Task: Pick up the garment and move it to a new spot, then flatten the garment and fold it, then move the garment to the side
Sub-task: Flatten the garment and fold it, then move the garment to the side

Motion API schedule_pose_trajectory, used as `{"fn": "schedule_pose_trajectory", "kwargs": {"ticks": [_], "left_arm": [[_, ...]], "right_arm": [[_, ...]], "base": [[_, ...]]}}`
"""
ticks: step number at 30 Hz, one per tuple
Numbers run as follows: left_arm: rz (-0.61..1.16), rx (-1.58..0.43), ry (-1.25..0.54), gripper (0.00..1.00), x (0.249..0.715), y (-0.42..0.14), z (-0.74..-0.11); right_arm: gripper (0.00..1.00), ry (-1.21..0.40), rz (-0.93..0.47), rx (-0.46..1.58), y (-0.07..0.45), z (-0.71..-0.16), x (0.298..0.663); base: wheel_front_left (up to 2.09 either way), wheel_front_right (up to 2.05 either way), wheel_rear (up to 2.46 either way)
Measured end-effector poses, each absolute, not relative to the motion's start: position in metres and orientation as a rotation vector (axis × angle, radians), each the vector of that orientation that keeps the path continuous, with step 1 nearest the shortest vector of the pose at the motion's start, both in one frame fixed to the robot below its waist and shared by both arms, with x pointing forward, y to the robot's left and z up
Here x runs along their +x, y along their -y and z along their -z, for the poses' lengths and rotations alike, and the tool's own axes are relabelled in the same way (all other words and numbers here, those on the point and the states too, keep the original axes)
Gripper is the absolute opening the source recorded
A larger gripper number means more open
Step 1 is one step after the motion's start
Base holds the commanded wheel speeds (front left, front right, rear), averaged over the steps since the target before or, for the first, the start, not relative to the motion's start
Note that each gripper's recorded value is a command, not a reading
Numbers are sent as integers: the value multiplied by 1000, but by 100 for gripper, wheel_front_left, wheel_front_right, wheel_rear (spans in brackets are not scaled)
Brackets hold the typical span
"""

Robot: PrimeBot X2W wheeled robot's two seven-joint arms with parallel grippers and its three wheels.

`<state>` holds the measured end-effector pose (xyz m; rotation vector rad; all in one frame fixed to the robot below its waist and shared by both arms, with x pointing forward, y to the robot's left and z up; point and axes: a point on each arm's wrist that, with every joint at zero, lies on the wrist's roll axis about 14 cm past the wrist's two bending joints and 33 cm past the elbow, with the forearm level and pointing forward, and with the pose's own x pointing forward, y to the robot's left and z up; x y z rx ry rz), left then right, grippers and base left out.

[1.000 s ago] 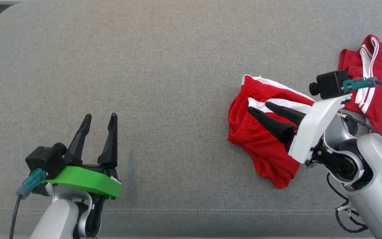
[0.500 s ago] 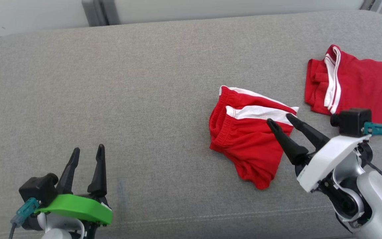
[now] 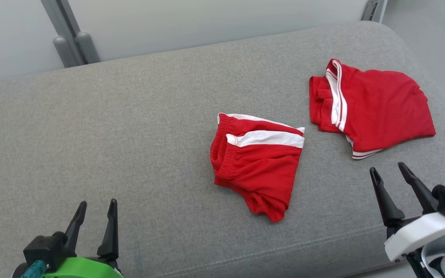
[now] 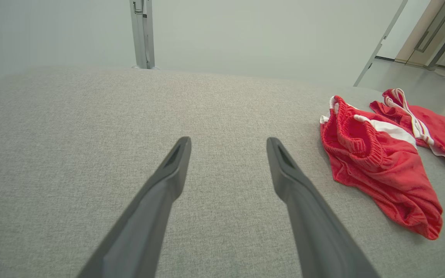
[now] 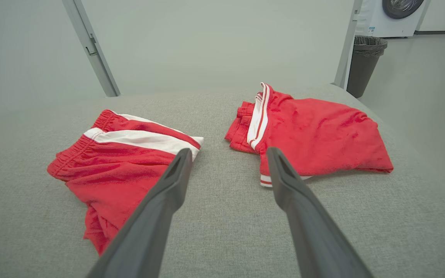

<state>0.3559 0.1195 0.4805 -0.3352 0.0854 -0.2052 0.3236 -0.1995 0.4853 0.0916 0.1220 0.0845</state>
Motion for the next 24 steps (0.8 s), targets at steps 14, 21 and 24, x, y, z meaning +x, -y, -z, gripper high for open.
{"fn": "schedule_pose_trajectory", "kwargs": {"ticks": [14,21,24], "left_arm": [[167,-292,-77,100,333,-136,-481],[146,-294,-47,100,330,-142,-489],[126,-299,-38,100,329,-148,-491]], "right_arm": [[100,-155,61,87,234,-457,278],[100,-137,51,81,232,-461,284],[100,-140,61,162,223,-459,289]], "base": [[0,0,0],[0,0,0],[0,0,0]]}}
